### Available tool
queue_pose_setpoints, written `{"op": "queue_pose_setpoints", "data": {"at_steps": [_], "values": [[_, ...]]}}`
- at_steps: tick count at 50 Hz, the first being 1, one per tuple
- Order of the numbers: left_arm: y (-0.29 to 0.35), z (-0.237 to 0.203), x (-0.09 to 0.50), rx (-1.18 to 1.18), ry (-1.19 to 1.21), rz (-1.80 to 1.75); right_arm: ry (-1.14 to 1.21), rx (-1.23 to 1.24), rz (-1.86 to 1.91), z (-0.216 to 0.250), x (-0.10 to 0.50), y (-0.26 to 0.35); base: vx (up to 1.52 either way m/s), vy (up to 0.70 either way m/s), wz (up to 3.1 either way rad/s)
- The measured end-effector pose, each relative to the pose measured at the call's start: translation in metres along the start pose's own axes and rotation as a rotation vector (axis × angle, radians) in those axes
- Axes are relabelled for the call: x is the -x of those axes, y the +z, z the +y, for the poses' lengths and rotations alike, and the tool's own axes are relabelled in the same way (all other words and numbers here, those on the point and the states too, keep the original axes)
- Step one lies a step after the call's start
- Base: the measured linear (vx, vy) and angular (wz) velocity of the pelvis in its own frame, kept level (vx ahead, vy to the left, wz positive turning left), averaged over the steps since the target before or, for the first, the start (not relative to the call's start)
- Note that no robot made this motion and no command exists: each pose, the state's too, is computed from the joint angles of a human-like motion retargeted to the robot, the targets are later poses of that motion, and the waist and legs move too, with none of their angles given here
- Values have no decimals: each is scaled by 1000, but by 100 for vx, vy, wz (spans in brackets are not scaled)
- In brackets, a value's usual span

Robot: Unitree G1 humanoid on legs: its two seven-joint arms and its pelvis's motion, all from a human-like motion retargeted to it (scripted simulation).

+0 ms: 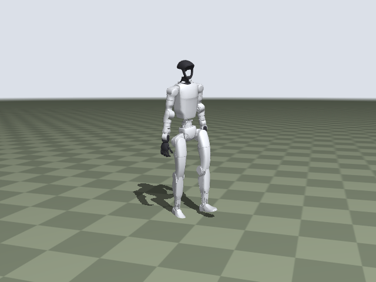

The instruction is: In place motions

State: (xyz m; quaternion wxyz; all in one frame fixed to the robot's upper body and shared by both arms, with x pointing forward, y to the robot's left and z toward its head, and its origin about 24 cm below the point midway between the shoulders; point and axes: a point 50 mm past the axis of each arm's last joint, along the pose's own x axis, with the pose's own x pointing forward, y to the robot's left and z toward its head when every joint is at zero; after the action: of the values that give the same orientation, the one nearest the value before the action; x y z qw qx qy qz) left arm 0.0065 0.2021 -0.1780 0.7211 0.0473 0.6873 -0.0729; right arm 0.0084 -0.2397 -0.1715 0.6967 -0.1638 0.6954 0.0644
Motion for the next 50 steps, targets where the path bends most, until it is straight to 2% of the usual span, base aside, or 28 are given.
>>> {"op": "queue_pose_setpoints", "data": {"at_steps": [7, 18, 25, 32, 35, 40, 50], "values": [[-8, -6, -1, 1, -12, 32, -51, 34, 96, -17, 4, -28, -21, 6, 245], [-18, 8, 2, 42, 69, 95, 32, -49, 196, 24, 8, -72, -1, 12, 281], [-33, 6, 4, 129, 101, 130, 54, 7, 112, 31, 4, -52, 14, 22, 222], [-59, -23, 4, 262, 60, 210, 14, -15, 52, 21, 1, -32, 30, 27, 110], [-52, -23, 3, 275, 64, 183, 12, -57, -14, 20, 0, -15, 18, 18, 153], [-43, -11, 3, 209, 71, 172, 7, 37, -25, 22, 0, -13, 28, 10, 187], [21, 11, 0, 120, 77, -16, 7, 150, -132, 21, 0, 23, 8, -3, 167]]}}
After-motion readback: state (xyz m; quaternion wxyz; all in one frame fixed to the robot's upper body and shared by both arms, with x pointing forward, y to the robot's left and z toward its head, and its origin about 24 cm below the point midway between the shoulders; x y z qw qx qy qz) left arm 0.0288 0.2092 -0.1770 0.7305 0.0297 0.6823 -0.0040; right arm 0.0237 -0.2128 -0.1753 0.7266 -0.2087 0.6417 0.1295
